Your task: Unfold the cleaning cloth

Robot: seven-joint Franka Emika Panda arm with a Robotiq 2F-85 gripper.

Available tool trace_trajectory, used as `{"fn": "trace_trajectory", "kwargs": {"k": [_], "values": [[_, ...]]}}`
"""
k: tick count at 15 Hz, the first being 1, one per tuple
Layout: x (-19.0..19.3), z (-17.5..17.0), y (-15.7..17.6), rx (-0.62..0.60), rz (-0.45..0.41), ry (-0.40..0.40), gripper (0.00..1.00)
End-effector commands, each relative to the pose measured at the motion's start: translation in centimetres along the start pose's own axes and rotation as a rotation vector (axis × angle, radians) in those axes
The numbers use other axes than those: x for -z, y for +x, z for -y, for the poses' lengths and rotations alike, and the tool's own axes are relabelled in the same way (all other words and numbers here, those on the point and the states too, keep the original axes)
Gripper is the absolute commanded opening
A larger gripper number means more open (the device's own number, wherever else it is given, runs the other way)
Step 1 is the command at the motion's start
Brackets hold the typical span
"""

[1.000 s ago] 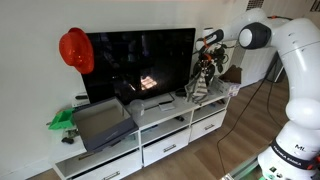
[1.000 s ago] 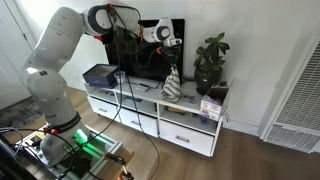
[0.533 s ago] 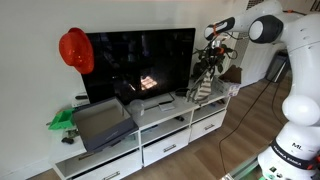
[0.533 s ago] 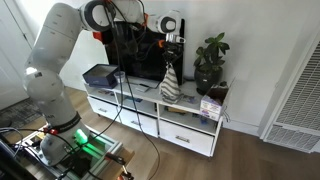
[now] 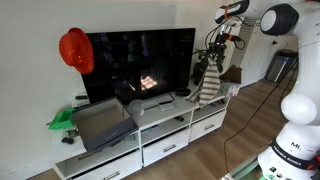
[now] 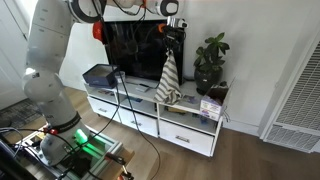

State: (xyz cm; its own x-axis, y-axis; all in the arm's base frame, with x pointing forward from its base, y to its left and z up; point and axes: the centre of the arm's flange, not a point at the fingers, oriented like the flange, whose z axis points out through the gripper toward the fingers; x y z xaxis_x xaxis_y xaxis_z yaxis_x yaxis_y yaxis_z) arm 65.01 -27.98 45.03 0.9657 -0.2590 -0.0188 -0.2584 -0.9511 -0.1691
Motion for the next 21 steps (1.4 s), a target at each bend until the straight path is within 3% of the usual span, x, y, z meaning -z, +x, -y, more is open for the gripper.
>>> {"fn": "trace_trajectory", "kwargs": {"k": [1,5,11,14,17,21], "values": [[-0.1,0.0,0.0,0.000,0.000,0.001,0.03],[0.7,0.8,0.4,0.017,-0.008,0.014,0.01],[13.0,5.4,0.6,0.114,-0.205,-0.022,0.01],[17.3,7.3,-0.2,0.125,-0.294,-0.044,0.01],[20.1,7.6,-0.9,0.109,-0.344,-0.065,0.01],[21.1,5.9,-1.2,0.049,-0.381,-0.085,0.01]]}}
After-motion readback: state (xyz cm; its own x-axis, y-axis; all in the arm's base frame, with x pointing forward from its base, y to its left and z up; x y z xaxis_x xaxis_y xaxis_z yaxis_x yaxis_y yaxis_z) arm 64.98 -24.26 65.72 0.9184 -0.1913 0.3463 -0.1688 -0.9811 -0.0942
